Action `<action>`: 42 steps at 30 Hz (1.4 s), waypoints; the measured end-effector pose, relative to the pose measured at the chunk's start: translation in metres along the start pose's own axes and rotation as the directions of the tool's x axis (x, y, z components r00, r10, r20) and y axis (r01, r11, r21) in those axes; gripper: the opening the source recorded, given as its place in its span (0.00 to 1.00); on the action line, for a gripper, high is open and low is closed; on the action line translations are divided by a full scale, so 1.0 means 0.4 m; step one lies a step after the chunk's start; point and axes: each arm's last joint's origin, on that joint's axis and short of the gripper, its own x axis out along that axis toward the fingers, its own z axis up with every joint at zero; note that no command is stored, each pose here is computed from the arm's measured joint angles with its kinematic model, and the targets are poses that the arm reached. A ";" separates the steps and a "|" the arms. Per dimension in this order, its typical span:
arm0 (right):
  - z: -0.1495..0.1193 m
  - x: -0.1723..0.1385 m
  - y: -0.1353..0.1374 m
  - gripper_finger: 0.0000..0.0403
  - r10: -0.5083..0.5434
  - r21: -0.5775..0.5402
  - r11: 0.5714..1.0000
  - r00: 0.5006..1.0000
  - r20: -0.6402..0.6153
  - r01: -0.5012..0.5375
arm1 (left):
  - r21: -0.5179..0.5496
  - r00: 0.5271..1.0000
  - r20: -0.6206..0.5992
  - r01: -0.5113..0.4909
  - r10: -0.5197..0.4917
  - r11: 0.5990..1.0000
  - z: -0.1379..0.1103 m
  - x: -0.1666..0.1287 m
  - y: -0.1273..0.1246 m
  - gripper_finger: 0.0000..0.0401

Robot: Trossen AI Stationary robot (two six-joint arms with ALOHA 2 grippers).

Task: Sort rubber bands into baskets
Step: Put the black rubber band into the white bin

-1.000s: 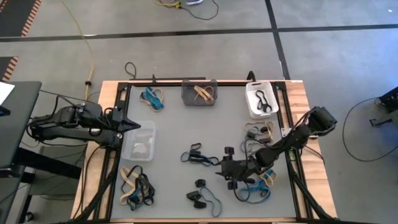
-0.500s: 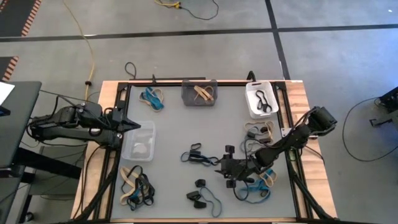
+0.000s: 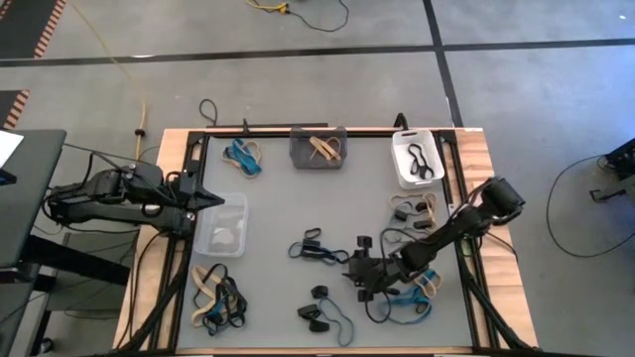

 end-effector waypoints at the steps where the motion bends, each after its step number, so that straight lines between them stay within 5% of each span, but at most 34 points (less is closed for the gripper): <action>1: -0.003 0.005 -0.003 0.48 -0.005 0.000 1.000 1.000 -0.007 0.005 | 0.000 1.000 0.000 -0.001 0.001 1.000 0.000 0.000 0.000 0.00; 13: -0.018 0.055 -0.053 0.40 -0.063 0.035 0.997 0.996 -0.064 0.066 | 0.000 1.000 -0.001 -0.001 0.001 1.000 0.000 0.000 0.000 0.00; 22: -0.021 0.063 -0.071 0.07 -0.046 0.034 0.998 0.993 -0.105 0.050 | 0.000 1.000 -0.001 -0.001 0.001 1.000 0.000 0.000 0.000 0.00; 33: 0.004 0.038 -0.083 0.06 -0.072 -0.029 0.997 0.985 -0.155 0.068 | 0.000 1.000 -0.001 -0.001 0.001 1.000 0.000 0.000 0.000 0.00; 42: 0.112 -0.030 -0.098 0.06 -0.107 -0.129 0.988 0.986 -0.130 0.090 | 0.000 1.000 -0.001 0.000 0.000 1.000 0.000 0.000 0.000 0.00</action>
